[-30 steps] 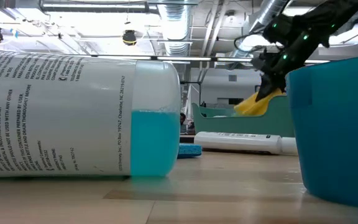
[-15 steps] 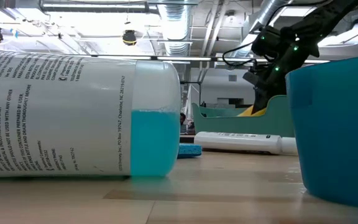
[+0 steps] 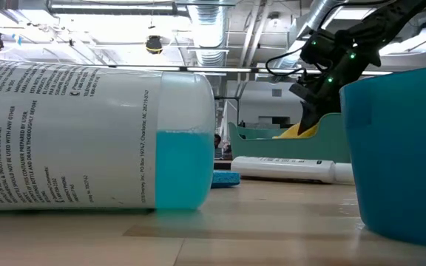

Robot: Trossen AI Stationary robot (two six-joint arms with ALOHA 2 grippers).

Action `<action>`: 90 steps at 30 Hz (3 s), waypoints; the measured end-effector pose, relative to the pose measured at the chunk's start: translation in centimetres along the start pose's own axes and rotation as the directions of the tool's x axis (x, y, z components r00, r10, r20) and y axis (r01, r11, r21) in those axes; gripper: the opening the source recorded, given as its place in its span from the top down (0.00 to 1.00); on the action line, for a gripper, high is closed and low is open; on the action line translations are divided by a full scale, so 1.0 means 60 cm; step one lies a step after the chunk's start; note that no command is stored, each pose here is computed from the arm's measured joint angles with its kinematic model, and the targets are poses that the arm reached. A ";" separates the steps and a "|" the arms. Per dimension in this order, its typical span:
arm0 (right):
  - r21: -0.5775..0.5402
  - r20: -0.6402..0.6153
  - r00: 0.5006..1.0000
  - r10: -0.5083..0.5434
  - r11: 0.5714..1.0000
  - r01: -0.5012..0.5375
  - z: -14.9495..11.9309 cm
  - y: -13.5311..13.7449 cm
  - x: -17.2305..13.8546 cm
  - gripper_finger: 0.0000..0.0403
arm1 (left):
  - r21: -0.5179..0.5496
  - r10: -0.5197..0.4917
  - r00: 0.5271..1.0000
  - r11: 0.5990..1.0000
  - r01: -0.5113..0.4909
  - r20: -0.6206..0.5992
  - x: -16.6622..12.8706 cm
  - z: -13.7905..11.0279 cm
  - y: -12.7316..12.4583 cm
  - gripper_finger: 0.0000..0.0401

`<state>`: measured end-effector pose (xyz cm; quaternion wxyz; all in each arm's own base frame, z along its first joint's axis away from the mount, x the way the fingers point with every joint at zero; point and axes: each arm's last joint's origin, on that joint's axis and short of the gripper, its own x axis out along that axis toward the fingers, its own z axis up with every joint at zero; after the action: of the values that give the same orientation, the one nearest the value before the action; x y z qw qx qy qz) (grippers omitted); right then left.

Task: Pick & Place Kitchen Items
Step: Put the yellow towel into the big green bin, then put the blue sponge into the small green bin

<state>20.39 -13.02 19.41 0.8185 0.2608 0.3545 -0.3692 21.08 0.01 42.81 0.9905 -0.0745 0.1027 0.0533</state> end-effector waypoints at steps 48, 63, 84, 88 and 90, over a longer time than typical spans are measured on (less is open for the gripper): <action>0.144 0.179 0.984 0.013 0.989 -0.039 0.028 0.066 -0.077 0.97 | -0.002 -0.004 1.000 1.000 0.004 0.020 0.000 0.003 -0.001 0.48; 0.259 0.120 0.984 -0.131 0.961 0.096 0.014 0.064 -0.047 1.00 | -0.008 -0.004 1.000 1.000 0.004 0.019 0.000 0.003 0.000 0.48; 0.220 0.063 0.993 -0.096 0.972 0.080 -0.006 0.091 -0.028 1.00 | -0.030 -0.019 1.000 0.999 0.019 0.017 -0.001 0.003 -0.004 0.48; 0.238 0.144 0.987 -0.074 0.971 0.038 0.004 0.086 -0.064 1.00 | -0.030 -0.019 1.000 0.999 0.019 0.017 -0.001 0.003 -0.004 0.48; 0.234 0.203 0.978 -0.053 0.972 0.004 0.009 0.086 -0.086 1.00 | -0.030 -0.019 1.000 0.999 0.019 0.017 -0.001 0.003 -0.004 0.48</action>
<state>22.23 -8.15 24.56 0.8095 0.3096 0.2249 -0.4454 21.09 -0.20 43.01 0.9906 -0.0898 0.0929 0.0460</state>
